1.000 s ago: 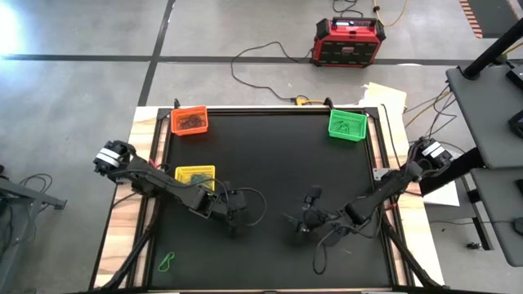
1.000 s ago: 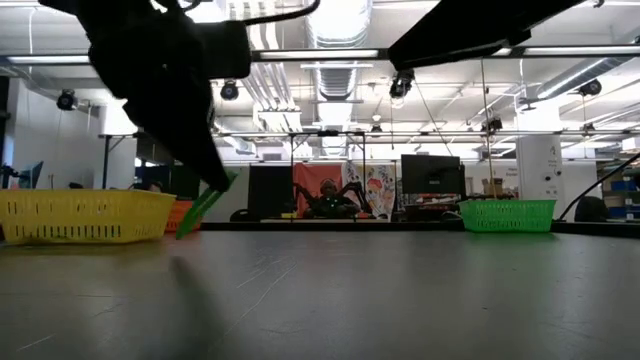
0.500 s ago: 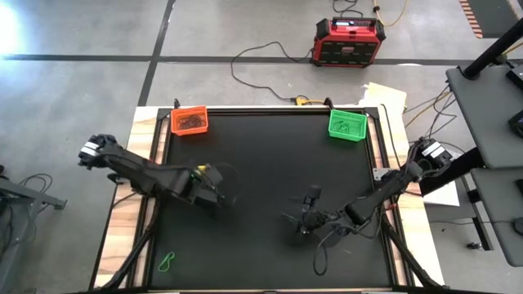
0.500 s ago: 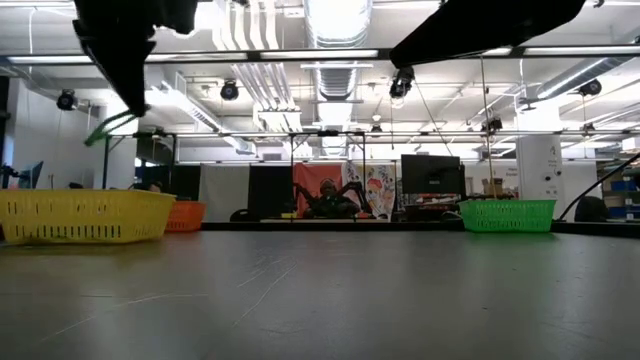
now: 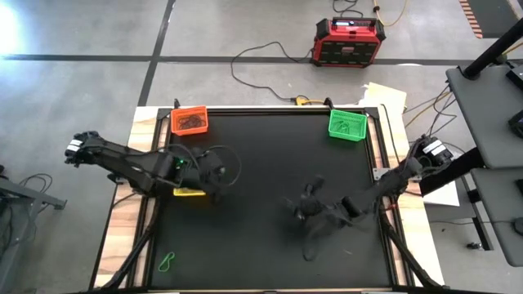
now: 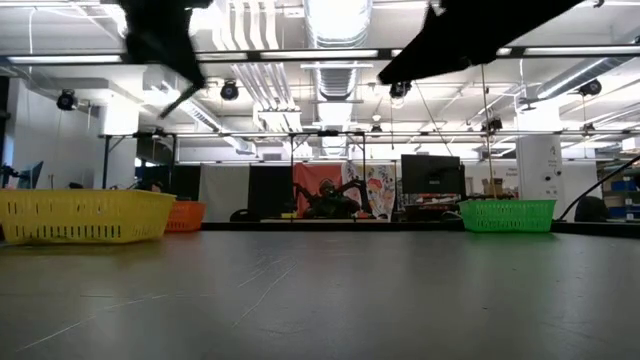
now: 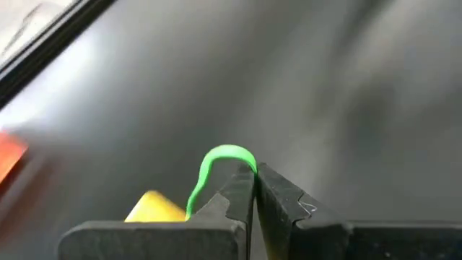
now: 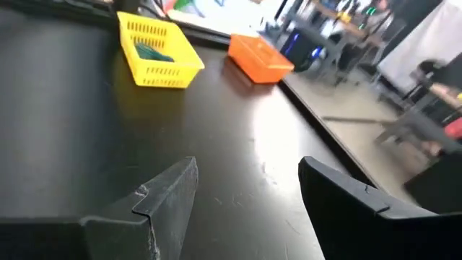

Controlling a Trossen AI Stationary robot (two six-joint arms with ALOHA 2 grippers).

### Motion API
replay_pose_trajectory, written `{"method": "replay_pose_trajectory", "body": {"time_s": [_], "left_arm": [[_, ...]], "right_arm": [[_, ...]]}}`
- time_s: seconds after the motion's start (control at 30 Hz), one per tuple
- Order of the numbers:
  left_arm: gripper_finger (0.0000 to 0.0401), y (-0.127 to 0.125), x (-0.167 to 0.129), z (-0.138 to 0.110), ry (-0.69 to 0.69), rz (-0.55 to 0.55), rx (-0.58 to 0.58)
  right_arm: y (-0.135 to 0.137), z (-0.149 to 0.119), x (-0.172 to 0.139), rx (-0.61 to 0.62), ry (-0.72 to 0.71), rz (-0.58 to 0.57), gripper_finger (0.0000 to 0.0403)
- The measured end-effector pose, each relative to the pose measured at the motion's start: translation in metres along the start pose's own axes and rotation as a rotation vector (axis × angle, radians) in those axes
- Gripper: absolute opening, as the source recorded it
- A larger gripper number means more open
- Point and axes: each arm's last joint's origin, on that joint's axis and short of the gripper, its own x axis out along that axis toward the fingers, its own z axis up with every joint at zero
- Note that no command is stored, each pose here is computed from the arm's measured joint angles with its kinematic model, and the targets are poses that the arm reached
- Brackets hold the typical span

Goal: Sort rubber bands into baskets
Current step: Put the green rubber band into the green bin

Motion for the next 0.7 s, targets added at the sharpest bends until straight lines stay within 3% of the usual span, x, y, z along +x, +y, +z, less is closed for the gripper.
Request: {"method": "replay_pose_trajectory", "body": {"time_s": [0.1, 0.2, 0.3, 0.47, 0.6, 0.7], "left_arm": [[0.0000, 0.001, 0.014, 0.014, -0.085, -0.095, 0.054], [0.0000, 0.010, 0.034, 0.029, -0.139, -0.096, 0.099], [0.0000, 0.026, 0.058, 0.050, -0.189, -0.085, 0.124], [0.0000, 0.051, 0.108, 0.083, -0.284, -0.169, 0.187], [0.0000, 0.053, 0.143, 0.095, -0.366, -0.217, 0.224], [0.0000, 0.052, 0.168, 0.101, -0.344, -0.268, 0.234]], "right_arm": [[-0.017, 0.004, 0.015, 0.015, 0.038, 0.047, 0.0235], [-0.039, 0.007, 0.027, 0.020, 0.074, 0.061, 0.0235], [-0.062, 0.010, 0.035, 0.022, 0.092, 0.033, 0.0235], [-0.088, 0.008, 0.044, -0.002, 0.107, -0.021, 0.0235], [-0.101, 0.003, 0.054, -0.005, 0.139, -0.072, 0.0235], [-0.108, 0.001, 0.057, -0.039, 0.161, -0.087, 0.0235]]}}
